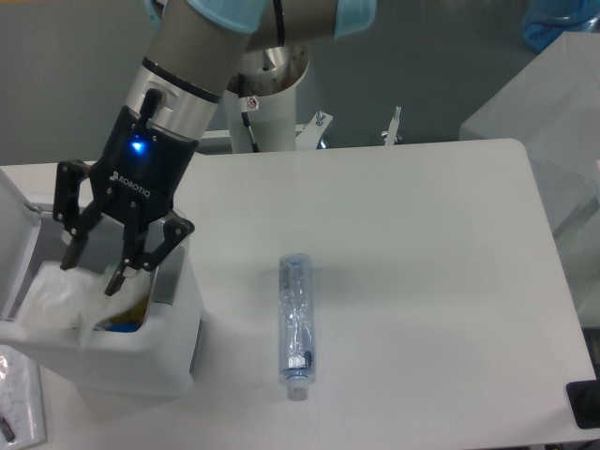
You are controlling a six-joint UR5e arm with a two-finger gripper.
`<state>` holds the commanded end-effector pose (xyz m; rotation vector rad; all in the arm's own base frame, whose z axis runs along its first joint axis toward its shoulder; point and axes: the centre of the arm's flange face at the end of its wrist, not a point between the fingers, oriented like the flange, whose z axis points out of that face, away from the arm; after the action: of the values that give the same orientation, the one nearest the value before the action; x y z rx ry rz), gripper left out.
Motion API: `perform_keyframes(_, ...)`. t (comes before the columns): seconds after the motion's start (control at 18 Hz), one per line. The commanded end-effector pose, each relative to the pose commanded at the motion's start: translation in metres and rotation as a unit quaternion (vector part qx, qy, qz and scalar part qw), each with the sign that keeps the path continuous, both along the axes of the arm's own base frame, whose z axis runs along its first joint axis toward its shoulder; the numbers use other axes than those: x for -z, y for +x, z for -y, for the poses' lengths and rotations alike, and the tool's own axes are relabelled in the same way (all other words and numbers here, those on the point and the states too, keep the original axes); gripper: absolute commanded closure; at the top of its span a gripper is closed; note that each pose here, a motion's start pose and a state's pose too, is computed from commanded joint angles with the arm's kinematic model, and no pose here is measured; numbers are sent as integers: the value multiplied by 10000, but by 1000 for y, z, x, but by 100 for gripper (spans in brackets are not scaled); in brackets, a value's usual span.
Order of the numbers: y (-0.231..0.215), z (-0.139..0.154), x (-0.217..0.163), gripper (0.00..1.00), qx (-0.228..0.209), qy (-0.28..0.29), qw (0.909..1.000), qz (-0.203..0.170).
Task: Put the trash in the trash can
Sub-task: 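Open the gripper to drop the tissue into the bin, then move the gripper down over the clear plastic water bottle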
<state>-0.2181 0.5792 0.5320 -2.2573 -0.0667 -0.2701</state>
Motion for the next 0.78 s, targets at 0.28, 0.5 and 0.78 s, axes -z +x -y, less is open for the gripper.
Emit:
perform_keyframes(0.28, -14, -3, 9, 0, -87, -60, 9999, 31)
perform_keyframes(0.5, -89, 6, 46, 0, -592, -269, 9976, 223)
perform_keyframes(0.78, -167, 7, 101, 0, -1011, -554, 9920, 520)
